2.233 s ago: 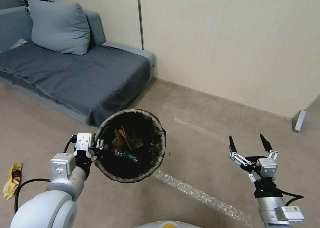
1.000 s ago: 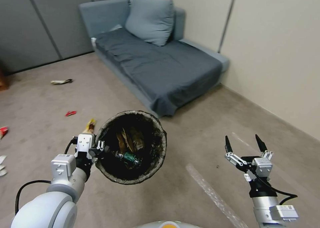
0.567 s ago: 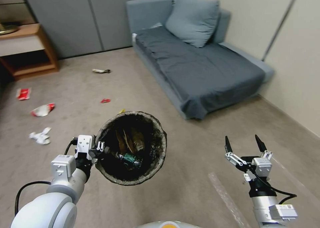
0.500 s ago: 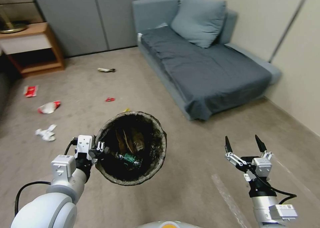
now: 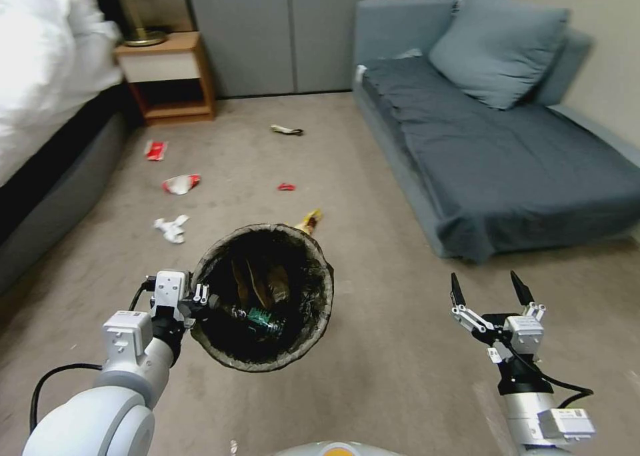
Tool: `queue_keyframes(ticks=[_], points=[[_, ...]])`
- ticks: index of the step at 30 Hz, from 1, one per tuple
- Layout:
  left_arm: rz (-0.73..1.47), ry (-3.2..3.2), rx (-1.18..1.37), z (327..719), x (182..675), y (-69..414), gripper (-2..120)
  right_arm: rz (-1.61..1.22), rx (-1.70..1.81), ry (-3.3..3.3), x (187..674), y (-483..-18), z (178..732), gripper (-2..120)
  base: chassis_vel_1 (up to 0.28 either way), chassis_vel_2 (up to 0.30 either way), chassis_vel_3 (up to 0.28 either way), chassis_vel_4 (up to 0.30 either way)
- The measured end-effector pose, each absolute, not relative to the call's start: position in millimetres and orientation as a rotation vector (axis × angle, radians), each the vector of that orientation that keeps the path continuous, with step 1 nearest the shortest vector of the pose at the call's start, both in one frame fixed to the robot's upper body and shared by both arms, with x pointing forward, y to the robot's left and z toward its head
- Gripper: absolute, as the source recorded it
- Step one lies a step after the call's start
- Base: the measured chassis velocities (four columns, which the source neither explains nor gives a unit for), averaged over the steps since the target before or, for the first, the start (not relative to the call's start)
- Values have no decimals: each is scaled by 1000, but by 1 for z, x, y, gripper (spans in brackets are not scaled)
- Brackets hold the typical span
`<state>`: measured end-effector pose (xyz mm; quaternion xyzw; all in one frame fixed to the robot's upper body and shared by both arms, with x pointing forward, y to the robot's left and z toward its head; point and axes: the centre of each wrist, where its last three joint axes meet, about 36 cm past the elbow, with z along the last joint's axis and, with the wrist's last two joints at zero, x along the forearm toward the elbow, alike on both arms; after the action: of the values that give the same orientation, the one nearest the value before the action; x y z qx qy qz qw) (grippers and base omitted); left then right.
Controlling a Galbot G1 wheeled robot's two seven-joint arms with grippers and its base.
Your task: Pick up the trash bin, then pick up the garbage from the floor and place it into the trash bin.
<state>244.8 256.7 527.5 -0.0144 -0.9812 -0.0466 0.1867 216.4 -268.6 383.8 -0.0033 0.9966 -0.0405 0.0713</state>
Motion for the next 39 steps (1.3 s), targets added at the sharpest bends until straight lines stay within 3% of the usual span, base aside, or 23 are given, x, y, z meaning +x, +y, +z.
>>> queue_keyframes(ticks=[10, 39], points=[[-139, -2767, -58, 528, 245, 256, 1, -93, -14, 3028, 217, -267, 386, 100, 96, 98, 95, 102], [-141, -2789, -75, 531, 249, 256, 1, -76, 61, 3052, 225, -264, 390, 100, -16, 14, 17, -15]])
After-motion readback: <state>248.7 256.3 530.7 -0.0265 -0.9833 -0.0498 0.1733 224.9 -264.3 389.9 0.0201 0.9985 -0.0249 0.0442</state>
